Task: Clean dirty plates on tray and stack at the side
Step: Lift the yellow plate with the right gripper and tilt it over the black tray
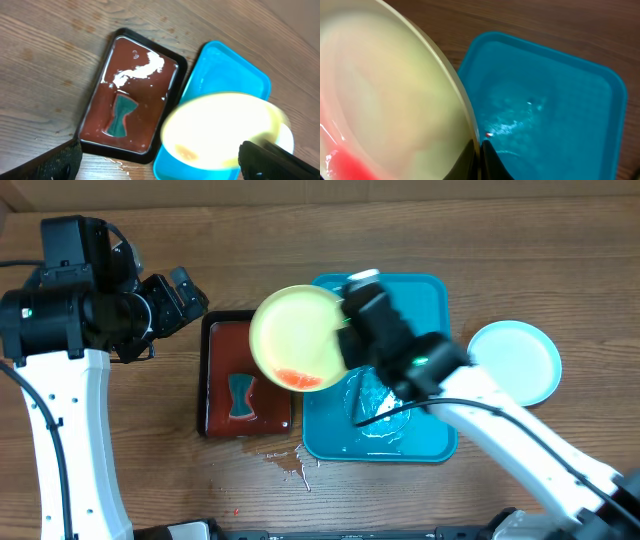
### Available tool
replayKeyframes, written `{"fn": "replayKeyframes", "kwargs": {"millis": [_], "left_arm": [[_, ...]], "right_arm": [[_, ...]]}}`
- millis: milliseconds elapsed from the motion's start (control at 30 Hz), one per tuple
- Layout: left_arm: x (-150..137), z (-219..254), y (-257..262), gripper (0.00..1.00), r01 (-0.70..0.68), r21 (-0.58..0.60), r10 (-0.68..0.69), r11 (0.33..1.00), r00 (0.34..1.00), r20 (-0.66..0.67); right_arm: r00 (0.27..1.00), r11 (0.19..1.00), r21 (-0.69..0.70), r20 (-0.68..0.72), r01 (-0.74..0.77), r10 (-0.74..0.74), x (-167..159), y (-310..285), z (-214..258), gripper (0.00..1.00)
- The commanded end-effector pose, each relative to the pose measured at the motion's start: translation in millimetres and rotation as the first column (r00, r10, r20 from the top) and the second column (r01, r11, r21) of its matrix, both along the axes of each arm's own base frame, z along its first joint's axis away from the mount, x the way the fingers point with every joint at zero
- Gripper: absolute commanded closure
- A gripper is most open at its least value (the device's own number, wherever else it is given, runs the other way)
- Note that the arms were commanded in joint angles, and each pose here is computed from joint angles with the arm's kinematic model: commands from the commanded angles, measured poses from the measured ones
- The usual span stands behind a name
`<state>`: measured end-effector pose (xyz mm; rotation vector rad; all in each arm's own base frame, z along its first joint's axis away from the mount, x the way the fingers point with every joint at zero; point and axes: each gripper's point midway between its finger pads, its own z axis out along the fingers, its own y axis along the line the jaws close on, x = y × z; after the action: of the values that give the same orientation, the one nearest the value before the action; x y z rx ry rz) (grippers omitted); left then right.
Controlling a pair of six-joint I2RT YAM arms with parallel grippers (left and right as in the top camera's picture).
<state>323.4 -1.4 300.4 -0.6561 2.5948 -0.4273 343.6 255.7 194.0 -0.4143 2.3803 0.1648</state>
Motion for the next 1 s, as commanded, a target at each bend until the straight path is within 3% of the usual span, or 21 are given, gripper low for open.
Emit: {"fn": "replayKeyframes", "kwargs": {"millis": [0, 133, 400, 733, 967], "left_arm": [[-5.0, 16.7, -7.2, 0.00, 0.063, 0.001, -0.063, 0.998, 0.996, 0.059], [-6.5, 15.4, -6.2, 0.00, 0.095, 0.027, -0.096, 0.995, 0.994, 0.058], [-5.4, 14.1, -7.2, 0.00, 0.101, 0.027, -0.102, 0.995, 0.993, 0.054], [-5.4, 14.1, -7.1, 0.00, 0.100, 0.027, -0.101, 0.995, 0.993, 0.054], [-5.3, 14.2, -7.1, 0.00, 0.100, 0.027, -0.101, 0.995, 0.993, 0.054]], "right_arm": [[0.999, 0.993, -0.114, 0.049, 0.025, -0.020, 7.8, 17.6, -25.7, 0.96], [0.987, 0.981, -0.167, 0.145, 0.099, -0.075, 3.7, 31.2, -30.1, 0.96], [0.895, 0.940, -0.230, 0.423, 0.253, -0.137, -9.9, 34.9, 21.9, 0.96], [0.779, 0.888, -0.272, 0.612, 0.371, -0.138, -36.0, 35.0, 58.8, 0.96], [0.781, 0.897, -0.319, 0.624, 0.305, -0.044, -55.5, 56.2, 63.4, 0.96]]}}
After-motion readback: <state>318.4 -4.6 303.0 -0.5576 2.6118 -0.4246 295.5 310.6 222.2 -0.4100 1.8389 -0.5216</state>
